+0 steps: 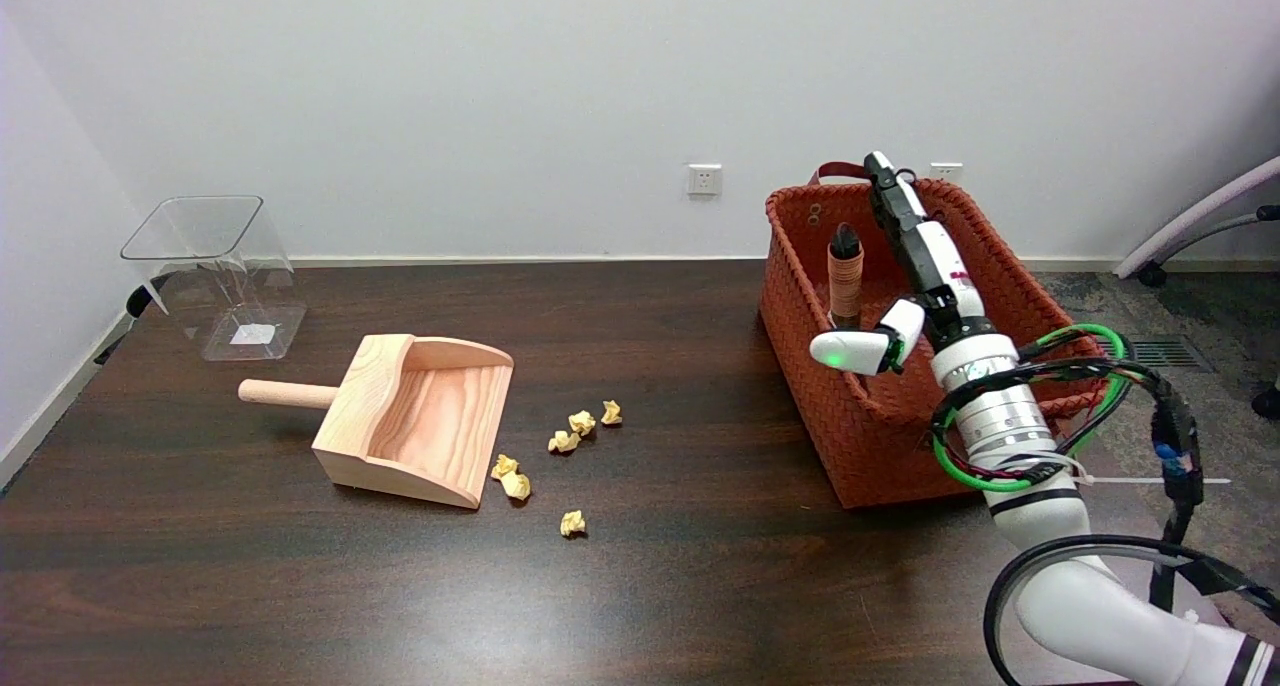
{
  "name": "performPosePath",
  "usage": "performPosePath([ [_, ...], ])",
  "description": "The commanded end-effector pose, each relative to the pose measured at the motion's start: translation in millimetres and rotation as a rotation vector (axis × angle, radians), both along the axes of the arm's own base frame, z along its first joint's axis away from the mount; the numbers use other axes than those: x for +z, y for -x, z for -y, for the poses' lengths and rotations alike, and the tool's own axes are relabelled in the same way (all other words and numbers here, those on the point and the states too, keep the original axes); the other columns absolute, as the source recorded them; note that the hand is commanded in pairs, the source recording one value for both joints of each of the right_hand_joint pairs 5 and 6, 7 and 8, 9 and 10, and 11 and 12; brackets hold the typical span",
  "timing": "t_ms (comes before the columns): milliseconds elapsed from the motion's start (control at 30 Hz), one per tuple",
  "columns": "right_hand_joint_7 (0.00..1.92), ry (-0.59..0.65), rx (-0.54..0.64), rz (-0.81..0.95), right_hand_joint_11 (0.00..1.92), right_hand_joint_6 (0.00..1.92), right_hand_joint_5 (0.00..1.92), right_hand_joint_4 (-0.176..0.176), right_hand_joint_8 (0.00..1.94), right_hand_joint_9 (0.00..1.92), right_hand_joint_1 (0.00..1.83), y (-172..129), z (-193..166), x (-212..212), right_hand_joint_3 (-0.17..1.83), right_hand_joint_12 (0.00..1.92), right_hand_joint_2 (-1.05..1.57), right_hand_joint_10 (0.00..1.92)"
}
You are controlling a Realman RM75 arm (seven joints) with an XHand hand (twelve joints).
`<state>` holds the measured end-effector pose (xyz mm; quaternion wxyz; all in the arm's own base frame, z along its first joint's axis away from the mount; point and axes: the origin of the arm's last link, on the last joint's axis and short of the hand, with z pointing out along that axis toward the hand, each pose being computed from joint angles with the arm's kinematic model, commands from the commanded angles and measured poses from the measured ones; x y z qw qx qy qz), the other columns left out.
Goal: Pick up the broom.
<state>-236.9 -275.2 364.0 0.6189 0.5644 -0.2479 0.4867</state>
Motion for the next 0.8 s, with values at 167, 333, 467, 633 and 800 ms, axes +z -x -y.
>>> performPosePath([
  [167,0.02,-0.009,-0.041,0.039,0.06,0.06,0.06,0.000,0.02,0.06,1.01,18,8,-8,1.06,0.06,-0.74,0.06],
  [333,0.06,-0.033,-0.039,0.082,0.08,0.08,0.08,0.000,0.06,0.08,1.01,17,10,-12,1.06,0.08,-0.71,0.08],
  [467,0.20,-0.053,-0.040,0.109,0.09,0.09,0.09,0.000,0.20,0.09,1.01,16,12,-14,1.04,0.09,-0.67,0.09],
  [633,0.50,-0.065,-0.032,0.117,0.10,0.10,0.10,0.000,0.50,0.10,1.01,13,14,-17,0.98,0.10,-0.58,0.10],
  [800,0.70,-0.078,-0.035,0.120,0.10,0.10,0.10,0.000,0.70,0.10,1.03,12,15,-19,0.96,0.10,-0.54,0.10],
])
